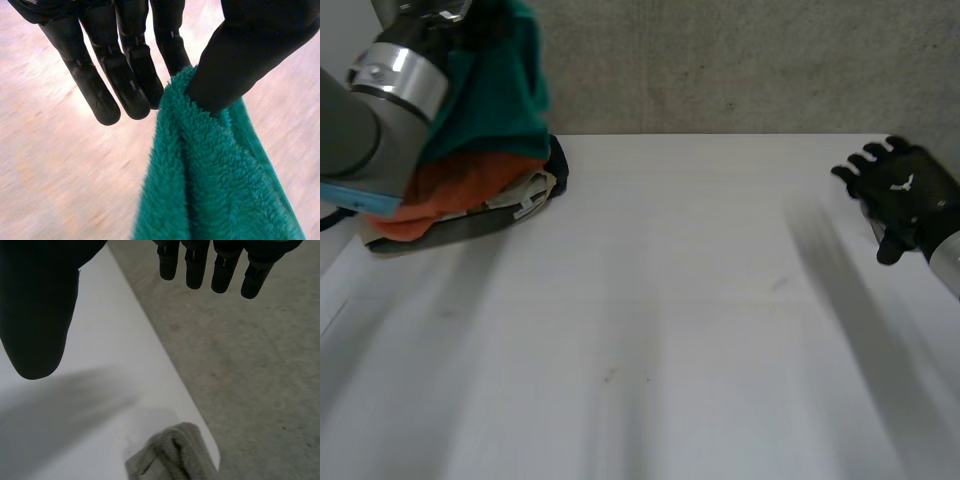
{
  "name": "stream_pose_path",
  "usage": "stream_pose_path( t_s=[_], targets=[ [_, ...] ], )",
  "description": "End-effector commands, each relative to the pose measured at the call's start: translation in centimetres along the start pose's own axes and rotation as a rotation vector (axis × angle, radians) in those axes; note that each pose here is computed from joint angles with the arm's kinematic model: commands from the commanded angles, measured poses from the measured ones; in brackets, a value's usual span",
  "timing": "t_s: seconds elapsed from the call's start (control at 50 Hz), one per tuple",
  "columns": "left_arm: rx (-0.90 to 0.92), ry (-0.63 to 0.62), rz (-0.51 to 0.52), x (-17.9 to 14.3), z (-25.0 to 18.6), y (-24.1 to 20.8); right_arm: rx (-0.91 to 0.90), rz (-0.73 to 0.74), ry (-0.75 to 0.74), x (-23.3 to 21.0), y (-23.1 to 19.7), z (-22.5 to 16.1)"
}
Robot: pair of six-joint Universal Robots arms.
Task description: Fold the laundry.
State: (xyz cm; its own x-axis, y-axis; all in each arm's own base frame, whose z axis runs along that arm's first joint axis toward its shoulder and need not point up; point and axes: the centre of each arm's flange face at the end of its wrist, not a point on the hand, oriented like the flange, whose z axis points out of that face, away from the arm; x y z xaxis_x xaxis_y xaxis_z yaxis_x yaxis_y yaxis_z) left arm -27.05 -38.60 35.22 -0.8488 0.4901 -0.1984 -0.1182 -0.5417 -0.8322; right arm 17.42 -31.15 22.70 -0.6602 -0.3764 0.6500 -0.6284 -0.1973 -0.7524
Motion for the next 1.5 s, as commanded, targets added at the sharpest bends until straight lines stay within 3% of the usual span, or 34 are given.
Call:
stream_pose_path(
  t_s=[0.02, 0.2, 0.3, 0.48, 0.56, 0.68, 0.82, 0.92, 1.06, 1.42, 1.5],
  targets=[
    [-0.041, 0.251, -0.206, 13.3, -4.1, -3.2, 0.04, 0.137, 0.069, 2.0, -1.7, 0.0],
    [-0.419, 0.383, -0.22, 21.6, -11.4, 2.3, 0.036, 0.202, 0.047, 1.7, -1.8, -0.1],
    [-0.461, 0.406, -0.234, 22.5, -12.7, 1.4, 0.017, 0.215, 0.018, 1.2, -1.5, 0.0],
    [-0.376, 0.352, -0.207, 19.9, -11.9, -3.1, -0.104, 0.286, -0.108, -1.3, 0.3, 0.6],
    [-0.369, 0.235, -0.17, 16.2, -11.6, -4.2, -0.116, 0.319, -0.209, -3.3, -1.4, 0.0],
    [-0.451, 0.006, -0.081, 9.9, -12.5, -2.2, -0.105, 0.375, -0.381, -6.0, -3.9, -1.4],
    [-0.651, -0.074, 0.112, 5.3, -15.0, 2.2, -0.119, 0.359, -0.556, -11.2, -4.3, -2.3],
    [-0.819, -0.051, 0.155, 4.7, -17.0, 5.2, -0.062, 0.277, -0.605, -14.1, -4.4, -2.2],
    [-0.97, -0.045, 0.089, 4.9, -19.3, 6.5, -0.015, 0.124, -0.509, -15.8, -3.5, -0.7],
    [-0.953, -0.08, 0.02, 5.1, -19.7, 6.5, -0.09, 0.119, -0.487, -15.6, -2.5, -0.3],
    [-0.94, -0.086, 0.017, 5.0, -19.5, 6.1, -0.122, 0.125, -0.454, -11.9, -4.0, -2.1]
  ],
)
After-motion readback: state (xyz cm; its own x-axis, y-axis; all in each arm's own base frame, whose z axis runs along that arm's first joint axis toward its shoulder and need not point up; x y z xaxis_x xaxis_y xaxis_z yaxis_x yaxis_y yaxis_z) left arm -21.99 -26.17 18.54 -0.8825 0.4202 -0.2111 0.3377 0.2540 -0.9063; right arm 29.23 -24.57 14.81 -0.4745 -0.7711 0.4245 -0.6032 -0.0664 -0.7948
